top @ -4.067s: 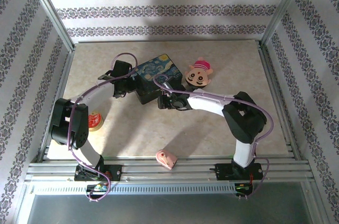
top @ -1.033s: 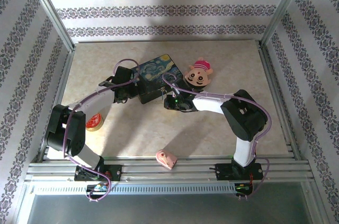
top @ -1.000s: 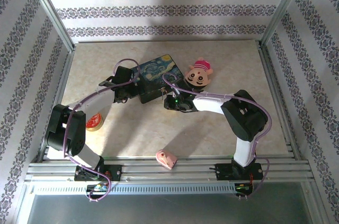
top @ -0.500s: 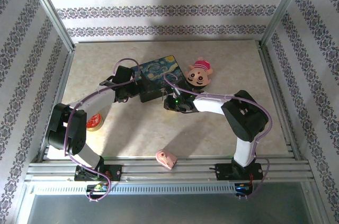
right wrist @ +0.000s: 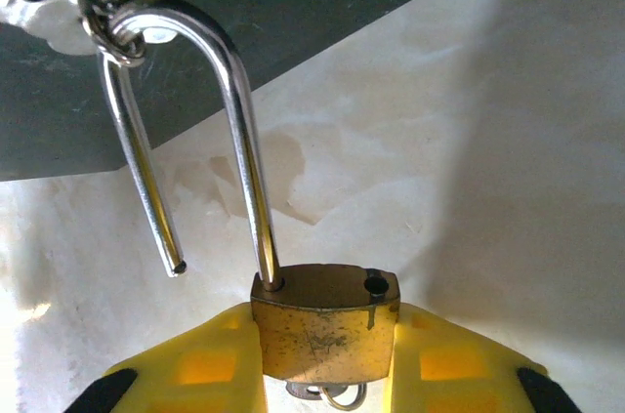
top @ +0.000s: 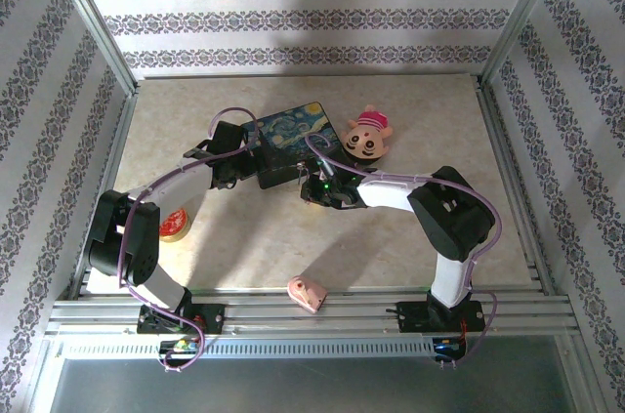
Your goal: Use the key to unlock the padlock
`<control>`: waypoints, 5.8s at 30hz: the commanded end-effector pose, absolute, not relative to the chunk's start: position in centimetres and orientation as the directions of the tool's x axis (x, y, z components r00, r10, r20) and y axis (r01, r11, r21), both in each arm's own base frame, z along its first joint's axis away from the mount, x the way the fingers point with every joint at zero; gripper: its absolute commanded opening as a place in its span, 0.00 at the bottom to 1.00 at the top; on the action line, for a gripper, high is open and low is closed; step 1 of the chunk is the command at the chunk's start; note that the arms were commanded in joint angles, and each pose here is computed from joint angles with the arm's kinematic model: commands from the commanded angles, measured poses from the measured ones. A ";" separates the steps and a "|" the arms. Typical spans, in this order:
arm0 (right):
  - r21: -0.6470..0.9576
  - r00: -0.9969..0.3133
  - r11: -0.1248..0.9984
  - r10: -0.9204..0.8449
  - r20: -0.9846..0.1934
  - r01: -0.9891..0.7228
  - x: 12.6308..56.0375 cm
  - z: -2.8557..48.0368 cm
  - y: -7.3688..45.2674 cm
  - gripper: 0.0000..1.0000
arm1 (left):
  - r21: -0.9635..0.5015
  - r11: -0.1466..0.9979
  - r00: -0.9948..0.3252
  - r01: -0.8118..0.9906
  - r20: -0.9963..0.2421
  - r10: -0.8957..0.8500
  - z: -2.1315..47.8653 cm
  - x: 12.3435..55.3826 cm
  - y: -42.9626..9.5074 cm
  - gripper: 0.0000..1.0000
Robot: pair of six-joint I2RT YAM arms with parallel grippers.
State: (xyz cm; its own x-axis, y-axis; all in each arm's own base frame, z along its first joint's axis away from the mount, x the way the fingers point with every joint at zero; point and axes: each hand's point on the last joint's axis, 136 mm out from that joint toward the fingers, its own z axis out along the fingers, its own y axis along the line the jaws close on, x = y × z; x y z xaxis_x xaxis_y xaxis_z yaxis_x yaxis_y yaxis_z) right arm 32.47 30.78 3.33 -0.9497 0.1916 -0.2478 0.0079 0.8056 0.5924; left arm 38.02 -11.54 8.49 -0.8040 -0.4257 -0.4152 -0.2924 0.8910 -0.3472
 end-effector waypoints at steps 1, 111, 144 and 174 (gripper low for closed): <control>0.635 -0.932 0.773 0.229 -0.280 -0.001 33.7 4.9 31.0 0.00 | -0.199 0.916 -0.850 -0.348 -0.345 -0.398 4.3 35.3 -9.4 0.99; 0.846 -0.750 0.483 0.641 -0.166 0.226 30.3 1.1 32.2 0.00 | -0.187 0.886 -0.771 -0.424 -0.439 -0.461 4.3 34.8 -10.5 0.91; 0.936 -0.666 0.309 0.735 -0.124 0.167 35.5 4.1 32.7 0.00 | -0.341 0.861 -0.787 -0.377 -0.373 -0.492 4.5 34.8 -13.3 0.89; 0.956 -0.529 0.208 0.846 -0.070 0.206 36.8 3.6 29.3 0.00 | -0.325 0.865 -0.784 -0.382 -0.382 -0.490 4.8 34.7 -12.8 0.90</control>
State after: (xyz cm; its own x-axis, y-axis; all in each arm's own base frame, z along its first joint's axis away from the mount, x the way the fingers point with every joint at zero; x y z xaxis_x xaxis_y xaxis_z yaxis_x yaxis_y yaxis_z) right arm 34.21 33.23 3.99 -0.6668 0.7442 -0.0403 0.1777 0.2113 0.9611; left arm 38.31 -14.56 8.28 -0.7100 -0.5301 -0.4636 -0.3215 0.8297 -0.4563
